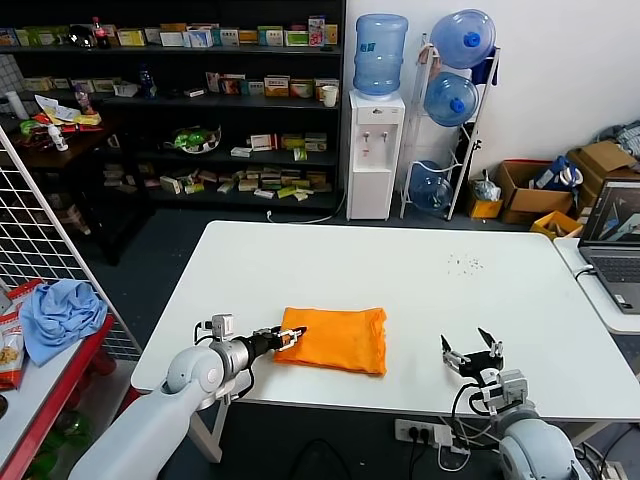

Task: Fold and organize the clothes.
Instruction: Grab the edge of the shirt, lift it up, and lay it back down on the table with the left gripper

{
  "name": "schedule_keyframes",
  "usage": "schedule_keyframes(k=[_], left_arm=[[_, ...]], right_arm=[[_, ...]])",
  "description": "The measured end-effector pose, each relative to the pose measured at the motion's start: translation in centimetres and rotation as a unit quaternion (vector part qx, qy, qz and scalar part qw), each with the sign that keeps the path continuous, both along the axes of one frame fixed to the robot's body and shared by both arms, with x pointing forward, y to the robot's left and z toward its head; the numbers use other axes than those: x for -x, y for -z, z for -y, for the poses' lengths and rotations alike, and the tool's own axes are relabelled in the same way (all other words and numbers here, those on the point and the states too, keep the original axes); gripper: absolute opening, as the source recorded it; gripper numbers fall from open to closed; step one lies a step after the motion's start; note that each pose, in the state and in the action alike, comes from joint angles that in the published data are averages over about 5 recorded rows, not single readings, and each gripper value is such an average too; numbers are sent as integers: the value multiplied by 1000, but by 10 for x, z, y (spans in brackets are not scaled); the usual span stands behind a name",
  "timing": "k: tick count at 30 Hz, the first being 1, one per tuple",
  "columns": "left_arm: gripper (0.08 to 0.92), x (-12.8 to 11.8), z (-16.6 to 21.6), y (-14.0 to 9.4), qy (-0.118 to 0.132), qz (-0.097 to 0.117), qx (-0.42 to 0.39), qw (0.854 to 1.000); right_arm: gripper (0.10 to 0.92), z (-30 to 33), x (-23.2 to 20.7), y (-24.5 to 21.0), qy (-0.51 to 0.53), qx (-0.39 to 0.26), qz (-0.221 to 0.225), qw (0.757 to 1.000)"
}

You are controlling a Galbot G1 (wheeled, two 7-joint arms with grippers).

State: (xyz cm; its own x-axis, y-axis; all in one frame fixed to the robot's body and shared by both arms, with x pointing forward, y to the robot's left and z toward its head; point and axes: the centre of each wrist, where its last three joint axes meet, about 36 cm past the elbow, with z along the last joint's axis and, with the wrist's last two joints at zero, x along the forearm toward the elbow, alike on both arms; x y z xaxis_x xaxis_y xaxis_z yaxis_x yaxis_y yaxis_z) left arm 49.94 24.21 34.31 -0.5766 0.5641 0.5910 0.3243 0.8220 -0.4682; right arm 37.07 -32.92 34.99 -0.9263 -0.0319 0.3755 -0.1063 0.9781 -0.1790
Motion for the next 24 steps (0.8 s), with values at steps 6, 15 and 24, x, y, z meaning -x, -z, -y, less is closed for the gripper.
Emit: schedule_keyframes(k=[6, 15, 24], left_arm=[[429, 4, 4, 0, 5, -2, 4, 1000], [173, 8, 4, -6, -3, 3, 5, 1000], [134, 7, -18, -26, -33, 30, -28, 999]], right_arm=[[823, -2, 2, 0, 0, -3, 0, 1000], [823, -4, 2, -1, 0, -6, 1, 1000], [823, -7, -3, 2, 1, -6, 0, 1000]])
